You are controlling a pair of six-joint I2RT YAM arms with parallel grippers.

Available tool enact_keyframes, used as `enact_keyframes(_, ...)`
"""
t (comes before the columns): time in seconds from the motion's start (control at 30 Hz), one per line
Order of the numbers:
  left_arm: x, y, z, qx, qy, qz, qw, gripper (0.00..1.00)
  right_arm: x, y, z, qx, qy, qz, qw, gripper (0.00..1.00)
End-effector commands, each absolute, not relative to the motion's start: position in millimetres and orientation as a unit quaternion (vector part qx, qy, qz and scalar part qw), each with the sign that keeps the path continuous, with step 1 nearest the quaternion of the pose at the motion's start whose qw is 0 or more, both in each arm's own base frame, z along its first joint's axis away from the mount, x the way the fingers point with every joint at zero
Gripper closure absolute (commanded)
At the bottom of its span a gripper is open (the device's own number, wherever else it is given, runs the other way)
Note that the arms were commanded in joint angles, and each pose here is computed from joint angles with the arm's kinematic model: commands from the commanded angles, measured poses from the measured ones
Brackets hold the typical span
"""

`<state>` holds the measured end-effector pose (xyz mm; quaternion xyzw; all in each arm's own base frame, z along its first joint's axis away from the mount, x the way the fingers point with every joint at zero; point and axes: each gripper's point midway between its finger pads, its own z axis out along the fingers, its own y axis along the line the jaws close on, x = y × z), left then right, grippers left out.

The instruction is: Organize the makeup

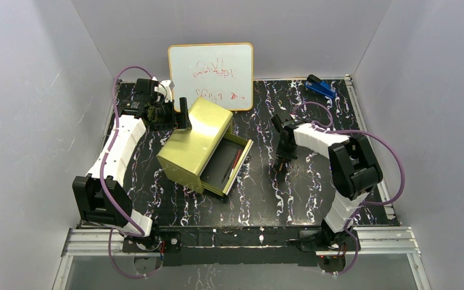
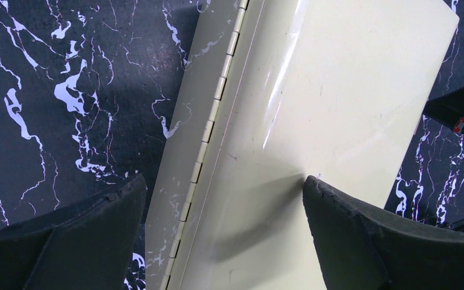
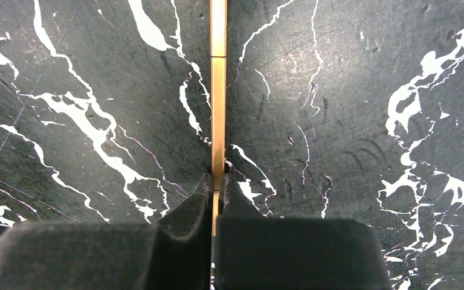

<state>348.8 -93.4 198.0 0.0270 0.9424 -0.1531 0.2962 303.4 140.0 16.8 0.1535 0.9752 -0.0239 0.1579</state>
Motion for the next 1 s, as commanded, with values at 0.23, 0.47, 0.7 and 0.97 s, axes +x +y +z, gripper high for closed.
enact_keyframes(0.23,328.7,-76.4,175.6,0.026,0.962,-0.112,0.246,0.02,297.3,169.2,74.4,0.162,0.963,-0.001,0.215,0.99)
enact_keyframes(0.47,329.6,-77.5,175.3,0.027,0.962,-0.114,0.245,0.02,282.4,235.7,135.5,0.166,0.953,0.101,0.232,0.99)
enact_keyframes(0.7,329.8,-77.4,178.0,0.026,0.962,-0.114,0.248,0.02,242.4,312.5,140.9,0.161,0.953,0.165,0.194,0.99)
enact_keyframes(0.97,328.9,-78.0,179.0,0.027,0.961,-0.116,0.249,0.01,228.3,371.9,121.2,0.175,0.947,0.218,0.157,0.99)
